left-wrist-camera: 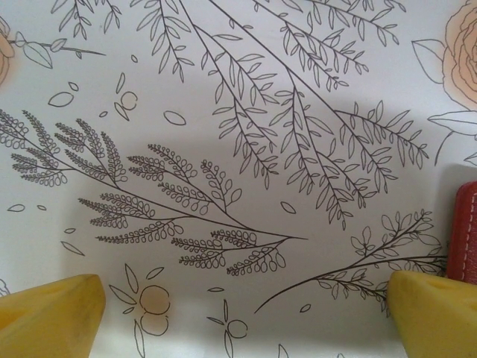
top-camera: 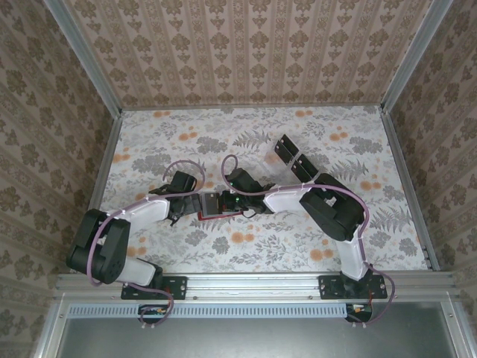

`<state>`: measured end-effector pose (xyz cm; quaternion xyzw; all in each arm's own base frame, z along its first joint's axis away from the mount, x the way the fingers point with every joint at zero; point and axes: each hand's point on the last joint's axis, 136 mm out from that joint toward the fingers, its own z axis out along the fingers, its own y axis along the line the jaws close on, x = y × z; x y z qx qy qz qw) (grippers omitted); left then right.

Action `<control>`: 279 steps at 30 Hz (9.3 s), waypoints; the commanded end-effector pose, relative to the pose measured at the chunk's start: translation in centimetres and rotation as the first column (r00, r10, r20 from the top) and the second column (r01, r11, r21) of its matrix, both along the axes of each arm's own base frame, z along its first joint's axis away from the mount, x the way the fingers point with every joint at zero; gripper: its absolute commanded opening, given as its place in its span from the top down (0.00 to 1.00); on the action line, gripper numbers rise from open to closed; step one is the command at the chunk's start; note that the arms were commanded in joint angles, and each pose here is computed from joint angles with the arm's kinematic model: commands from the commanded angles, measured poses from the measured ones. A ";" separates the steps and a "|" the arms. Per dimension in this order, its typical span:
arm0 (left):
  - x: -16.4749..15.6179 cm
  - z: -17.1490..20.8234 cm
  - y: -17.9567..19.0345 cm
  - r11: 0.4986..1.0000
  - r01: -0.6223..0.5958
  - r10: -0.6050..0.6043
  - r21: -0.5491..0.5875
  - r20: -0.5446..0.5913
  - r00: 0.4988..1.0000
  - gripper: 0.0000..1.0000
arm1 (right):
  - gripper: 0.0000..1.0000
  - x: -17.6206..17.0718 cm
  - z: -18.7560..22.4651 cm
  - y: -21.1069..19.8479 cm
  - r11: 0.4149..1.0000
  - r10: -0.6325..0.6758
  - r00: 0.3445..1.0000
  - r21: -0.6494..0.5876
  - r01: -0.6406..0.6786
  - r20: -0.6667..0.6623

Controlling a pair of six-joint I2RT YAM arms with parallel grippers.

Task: Put the credit cards into the card holder
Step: Insert the credit card into the card slot, then close the card holder at the center of the table.

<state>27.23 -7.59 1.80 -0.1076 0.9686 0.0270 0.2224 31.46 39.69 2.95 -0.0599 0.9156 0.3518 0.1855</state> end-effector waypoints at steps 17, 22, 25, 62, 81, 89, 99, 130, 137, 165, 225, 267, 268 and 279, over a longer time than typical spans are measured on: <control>-0.4 -0.8 0.2 1.000 0.018 -0.018 0.014 -0.025 1.000 0.00 | 0.98 0.8 1.1 -1.1 0.999 -0.032 0.999 -0.006 0.033 0.028; -0.4 -1.0 0.1 1.000 0.018 -0.018 0.009 -0.030 0.999 0.00 | 0.98 0.9 0.0 -1.2 0.999 -0.035 0.999 -0.018 0.036 0.012; -0.4 -1.0 0.1 1.000 0.017 -0.017 0.009 -0.028 0.999 0.00 | 0.98 0.9 -0.4 -1.0 0.999 -0.028 1.000 -0.018 0.028 -0.001; 1.4 2.1 1.6 0.998 -0.003 0.001 0.066 0.030 1.000 0.00 | 0.97 1.3 2.3 0.1 0.997 -0.029 0.999 0.070 0.027 0.015; 1.5 0.3 1.3 0.997 0.019 -0.016 0.071 -0.037 0.999 0.00 | 0.98 1.7 -0.4 0.1 0.998 -0.030 0.999 0.051 0.032 -0.034; 1.2 -0.2 1.2 0.998 0.022 -0.019 0.066 -0.046 0.999 0.00 | 0.97 1.5 -0.3 0.9 0.999 -0.007 0.999 0.050 0.009 -0.034; 0.9 -0.6 1.2 0.998 0.021 -0.018 0.062 -0.055 0.998 0.00 | 0.98 1.3 -0.4 1.7 0.999 0.011 0.999 0.053 -0.009 -0.040; 1.8 4.2 1.7 0.999 0.000 0.003 -0.037 0.079 0.997 0.00 | 0.51 1.4 9.4 -0.9 0.998 -0.001 0.991 0.067 -0.007 0.132; 2.7 5.6 -2.9 0.946 0.152 -0.098 -0.286 0.194 0.976 0.00 | 0.34 2.3 6.2 -7.5 0.953 -0.057 0.979 -0.280 0.111 0.193; 2.3 2.1 -7.8 0.820 0.200 -0.128 -0.536 0.168 0.977 0.00 | 0.91 1.1 -0.7 -7.2 0.940 -0.037 0.995 -0.333 0.066 0.094; -1.1 9.0 -26.1 0.599 0.556 -0.343 -0.576 0.443 0.828 0.00 | 0.58 -1.8 6.3 -20.7 0.890 -0.439 0.887 -0.065 0.451 0.145; -1.9 7.2 -23.9 0.587 0.485 -0.148 -0.649 0.503 0.852 0.00 | 1.00 -4.8 3.6 -12.1 0.934 -0.340 0.940 0.124 0.335 0.026; -1.7 7.5 -23.9 0.587 0.485 -0.144 -0.648 0.507 0.850 0.00 | 1.00 -4.8 3.7 -12.1 0.934 -0.340 0.940 0.123 0.334 0.027; -0.4 10.3 -23.4 0.569 0.489 -0.095 -0.661 0.538 0.838 0.00 | 1.00 -4.2 5.0 -10.4 0.932 -0.319 0.947 0.194 0.307 0.035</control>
